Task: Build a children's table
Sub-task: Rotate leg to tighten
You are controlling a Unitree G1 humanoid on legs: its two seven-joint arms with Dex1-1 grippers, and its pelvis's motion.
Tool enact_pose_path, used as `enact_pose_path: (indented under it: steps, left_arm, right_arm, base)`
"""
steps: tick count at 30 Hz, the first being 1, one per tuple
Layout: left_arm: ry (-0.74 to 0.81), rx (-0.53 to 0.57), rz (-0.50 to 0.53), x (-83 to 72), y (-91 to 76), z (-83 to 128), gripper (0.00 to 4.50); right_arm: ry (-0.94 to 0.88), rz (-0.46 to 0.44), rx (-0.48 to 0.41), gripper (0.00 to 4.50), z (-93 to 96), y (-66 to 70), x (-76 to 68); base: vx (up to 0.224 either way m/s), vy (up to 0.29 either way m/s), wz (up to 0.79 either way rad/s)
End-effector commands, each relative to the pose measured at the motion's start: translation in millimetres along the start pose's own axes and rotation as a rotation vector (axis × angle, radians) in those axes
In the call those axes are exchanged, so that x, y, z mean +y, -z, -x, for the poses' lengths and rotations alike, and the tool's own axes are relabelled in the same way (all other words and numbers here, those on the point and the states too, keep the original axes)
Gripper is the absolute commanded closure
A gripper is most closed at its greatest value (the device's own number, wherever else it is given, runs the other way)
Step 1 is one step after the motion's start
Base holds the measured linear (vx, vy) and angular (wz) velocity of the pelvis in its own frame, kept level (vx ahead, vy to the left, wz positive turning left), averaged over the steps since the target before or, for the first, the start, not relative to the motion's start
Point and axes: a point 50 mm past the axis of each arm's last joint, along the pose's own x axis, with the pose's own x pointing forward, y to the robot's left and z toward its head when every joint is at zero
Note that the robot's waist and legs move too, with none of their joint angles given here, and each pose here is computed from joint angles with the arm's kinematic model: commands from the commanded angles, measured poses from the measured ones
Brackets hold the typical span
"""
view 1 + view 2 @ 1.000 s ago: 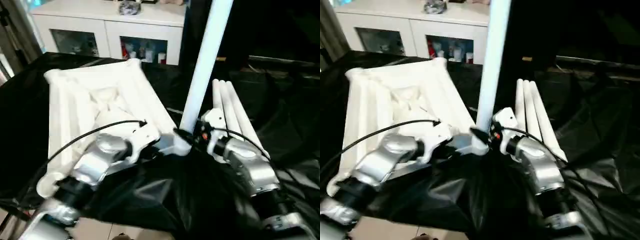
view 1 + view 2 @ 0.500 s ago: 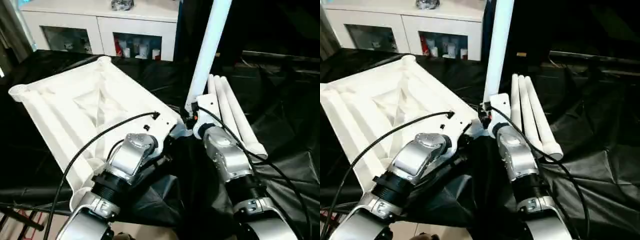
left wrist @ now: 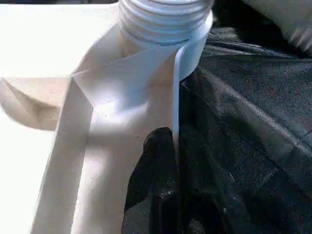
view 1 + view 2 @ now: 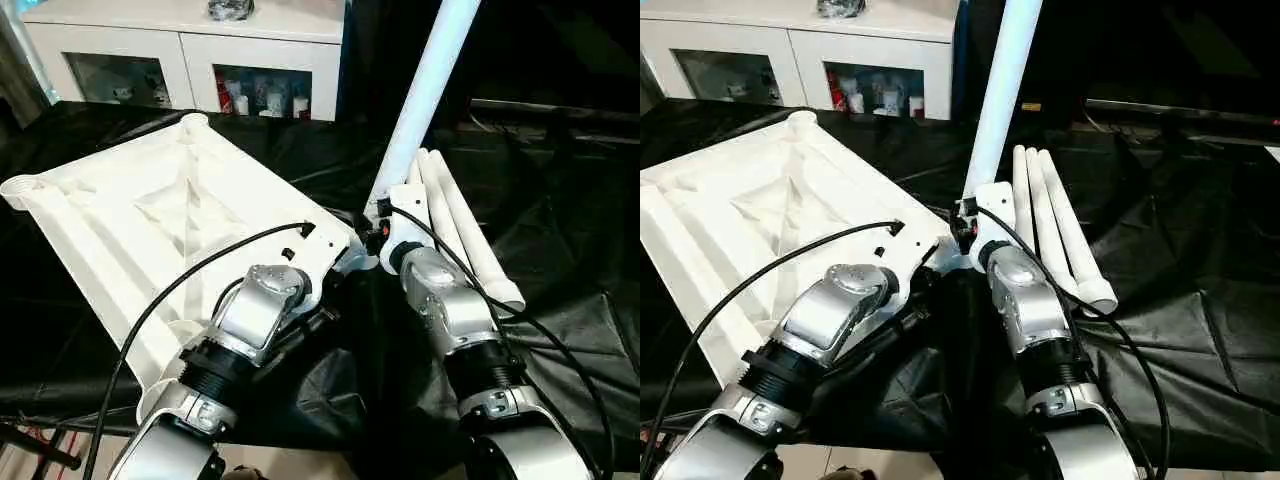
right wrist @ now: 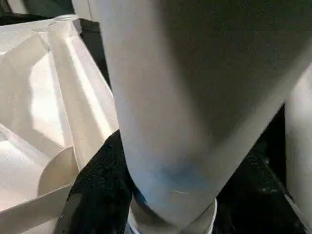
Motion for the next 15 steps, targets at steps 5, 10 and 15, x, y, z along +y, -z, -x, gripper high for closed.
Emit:
enact_pose_path:
  steps: [5, 10, 15]
  left_arm:
    - [0.152, -0.101, -0.168, -9.0, -20.1, 14, 4.5]
    - [0.275, -0.115, -0.265, -2.1, -9.8, 31, 4.5]
    - [0.388, -0.125, -0.34, 2.5, -4.7, 49, 4.5]
  right_arm:
    - [-0.291, 0.006, 0.34, 2.61, 15.8, 55.3, 10.2]
    - [-0.488, 0.098, 0.397, 2.61, 35.8, 46.3, -22.7]
    - [-0.609, 0.134, 0.445, 2.61, 50.9, 39.3, -45.7]
  base:
    - [0.0, 0.0, 0.0]
    - [0.05, -0.027, 0.02]
    - [0.063, -0.005, 0.0]
